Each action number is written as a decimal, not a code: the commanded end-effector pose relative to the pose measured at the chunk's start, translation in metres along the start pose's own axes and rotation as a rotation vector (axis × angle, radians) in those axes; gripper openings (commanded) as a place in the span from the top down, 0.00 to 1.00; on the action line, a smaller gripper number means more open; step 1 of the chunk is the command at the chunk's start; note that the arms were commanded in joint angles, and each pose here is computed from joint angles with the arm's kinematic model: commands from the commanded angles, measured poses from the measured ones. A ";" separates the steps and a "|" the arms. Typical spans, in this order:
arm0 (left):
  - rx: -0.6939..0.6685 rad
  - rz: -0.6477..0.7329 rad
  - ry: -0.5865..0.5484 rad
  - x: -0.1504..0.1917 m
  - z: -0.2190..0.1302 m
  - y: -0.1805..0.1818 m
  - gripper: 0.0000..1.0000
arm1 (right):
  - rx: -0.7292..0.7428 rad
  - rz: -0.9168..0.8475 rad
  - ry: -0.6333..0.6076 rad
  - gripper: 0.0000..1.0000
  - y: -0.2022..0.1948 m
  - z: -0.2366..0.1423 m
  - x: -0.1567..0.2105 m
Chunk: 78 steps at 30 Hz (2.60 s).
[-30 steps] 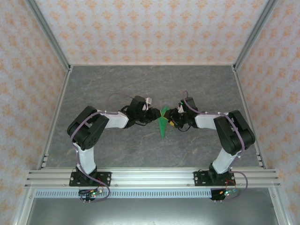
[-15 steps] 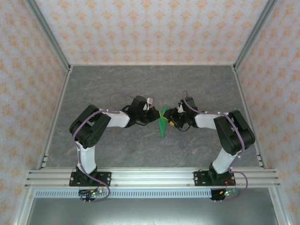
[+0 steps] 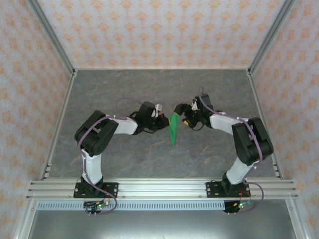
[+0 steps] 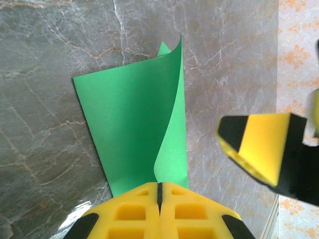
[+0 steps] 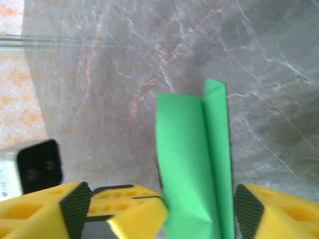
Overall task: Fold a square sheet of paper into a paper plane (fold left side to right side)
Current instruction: Fold the wing for the fifth time at the center of the table.
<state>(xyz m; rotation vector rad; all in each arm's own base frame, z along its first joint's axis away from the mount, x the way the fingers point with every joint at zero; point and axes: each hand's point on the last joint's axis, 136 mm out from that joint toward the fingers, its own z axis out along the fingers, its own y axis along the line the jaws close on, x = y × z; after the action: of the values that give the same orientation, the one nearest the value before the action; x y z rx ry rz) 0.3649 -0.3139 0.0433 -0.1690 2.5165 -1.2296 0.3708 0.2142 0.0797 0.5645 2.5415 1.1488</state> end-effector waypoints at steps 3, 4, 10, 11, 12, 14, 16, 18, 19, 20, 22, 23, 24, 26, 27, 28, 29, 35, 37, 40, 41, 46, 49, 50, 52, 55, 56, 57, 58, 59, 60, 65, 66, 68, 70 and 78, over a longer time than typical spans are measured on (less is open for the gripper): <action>-0.001 0.024 0.011 -0.003 0.001 -0.001 1.00 | 0.025 0.007 -0.009 0.09 0.004 0.013 -0.010; -0.002 0.023 0.010 -0.003 0.001 0.000 1.00 | 0.027 0.008 -0.004 0.07 0.004 0.016 -0.010; 0.000 0.024 0.012 -0.003 0.002 0.000 1.00 | 0.035 0.002 0.016 0.03 0.010 0.031 -0.012; 0.000 0.026 0.012 -0.003 0.002 0.000 1.00 | 0.039 0.004 0.015 0.03 0.010 0.032 -0.012; 0.000 0.025 0.012 -0.003 0.002 0.000 1.00 | 0.044 0.004 0.018 0.03 0.008 0.034 -0.012; -0.002 0.025 0.013 -0.002 0.002 0.001 1.00 | 0.051 0.003 0.022 0.04 0.007 0.037 -0.012; -0.004 0.025 0.012 -0.002 0.002 0.001 1.00 | 0.056 0.003 0.031 0.04 0.005 0.039 -0.011; -0.004 0.026 0.013 -0.002 0.003 0.001 1.00 | 0.065 0.000 0.039 0.03 0.003 0.041 -0.010; -0.006 0.027 0.015 -0.002 0.002 0.001 1.00 | 0.071 -0.001 0.042 0.03 0.002 0.043 -0.009; -0.009 0.030 0.017 -0.002 0.003 0.001 1.00 | 0.075 -0.003 0.045 0.04 0.001 0.043 -0.008; -0.020 0.038 0.021 -0.002 0.003 0.003 1.00 | 0.098 -0.004 0.053 0.03 -0.004 0.045 -0.007; -0.027 0.041 0.024 -0.001 0.003 0.004 1.00 | 0.111 -0.006 0.057 0.03 -0.007 0.045 -0.006; -0.032 0.048 0.023 -0.002 0.003 0.005 1.00 | 0.128 -0.008 0.061 0.04 -0.010 0.046 -0.005; -0.043 0.057 0.026 -0.003 0.004 0.006 1.00 | 0.153 -0.012 0.071 0.03 -0.016 0.047 -0.002; -0.047 0.061 0.029 -0.003 0.005 0.007 1.00 | 0.163 -0.013 0.077 0.03 -0.018 0.048 -0.001; -0.047 0.066 0.030 -0.003 0.005 0.007 1.00 | 0.174 -0.014 0.082 0.03 -0.021 0.049 0.000; -0.050 0.067 0.031 -0.004 0.006 0.007 1.00 | 0.184 -0.015 0.086 0.03 -0.023 0.050 0.002; -0.071 0.071 0.044 -0.003 0.011 0.014 1.00 | 0.225 -0.018 0.104 0.04 -0.035 0.053 0.007; -0.073 0.074 0.044 -0.003 0.012 0.014 1.00 | 0.233 -0.018 0.109 0.04 -0.037 0.053 0.007; -0.077 0.071 0.046 -0.004 0.014 0.016 1.00 | 0.243 -0.018 0.114 0.03 -0.040 0.053 0.008; -0.077 0.070 0.046 -0.004 0.014 0.017 1.00 | 0.245 -0.019 0.116 0.04 -0.041 0.054 0.009; -0.071 0.071 0.047 -0.005 0.016 0.016 1.00 | 0.259 -0.017 0.127 0.03 -0.045 0.055 0.011; -0.072 0.071 0.047 -0.005 0.016 0.016 1.00 | 0.261 -0.018 0.129 0.03 -0.046 0.056 0.012; -0.073 0.070 0.049 -0.004 0.017 0.017 1.00 | 0.261 -0.019 0.130 0.03 -0.046 0.056 0.012; -0.078 0.070 0.049 -0.004 0.017 0.018 1.00 | 0.262 -0.018 0.131 0.03 -0.046 0.056 0.013; -0.086 0.067 0.046 -0.005 0.017 0.021 1.00 | 0.262 -0.019 0.131 0.03 -0.046 0.055 0.012; -0.086 0.068 0.045 -0.005 0.018 0.021 1.00 | 0.262 -0.020 0.132 0.03 -0.046 0.056 0.013; -0.087 0.066 0.044 -0.005 0.018 0.022 1.00 | 0.263 -0.020 0.133 0.03 -0.047 0.056 0.013; -0.088 0.065 0.042 -0.006 0.018 0.022 1.00 | 0.267 -0.018 0.134 0.03 -0.048 0.056 0.013; -0.091 0.065 0.041 -0.006 0.018 0.023 1.00 | 0.265 -0.018 0.134 0.03 -0.047 0.056 0.013; -0.092 0.063 0.039 -0.006 0.017 0.024 1.00 | 0.265 -0.019 0.135 0.03 -0.047 0.056 0.014; -0.101 0.053 0.033 -0.008 0.017 0.029 1.00 | 0.265 -0.020 0.139 0.03 -0.048 0.056 0.015; -0.104 0.052 0.036 -0.007 0.017 0.030 1.00 | 0.262 -0.022 0.138 0.03 -0.047 0.057 0.014; -0.108 0.050 0.040 -0.005 0.018 0.033 1.00 | 0.254 -0.022 0.138 0.03 -0.045 0.056 0.014; -0.114 0.048 0.046 -0.004 0.019 0.036 1.00 | 0.232 -0.031 0.125 0.04 -0.039 0.055 0.012; -0.144 0.042 0.062 0.005 0.018 0.048 1.00 | 0.164 -0.135 -0.032 0.10 0.011 0.015 -0.015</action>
<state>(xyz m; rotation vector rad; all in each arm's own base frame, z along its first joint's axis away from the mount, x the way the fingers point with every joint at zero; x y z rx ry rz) 0.3721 -0.3149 0.0214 -0.0806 2.5852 -1.1457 0.3926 0.2365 0.0544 0.4702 2.6799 0.9748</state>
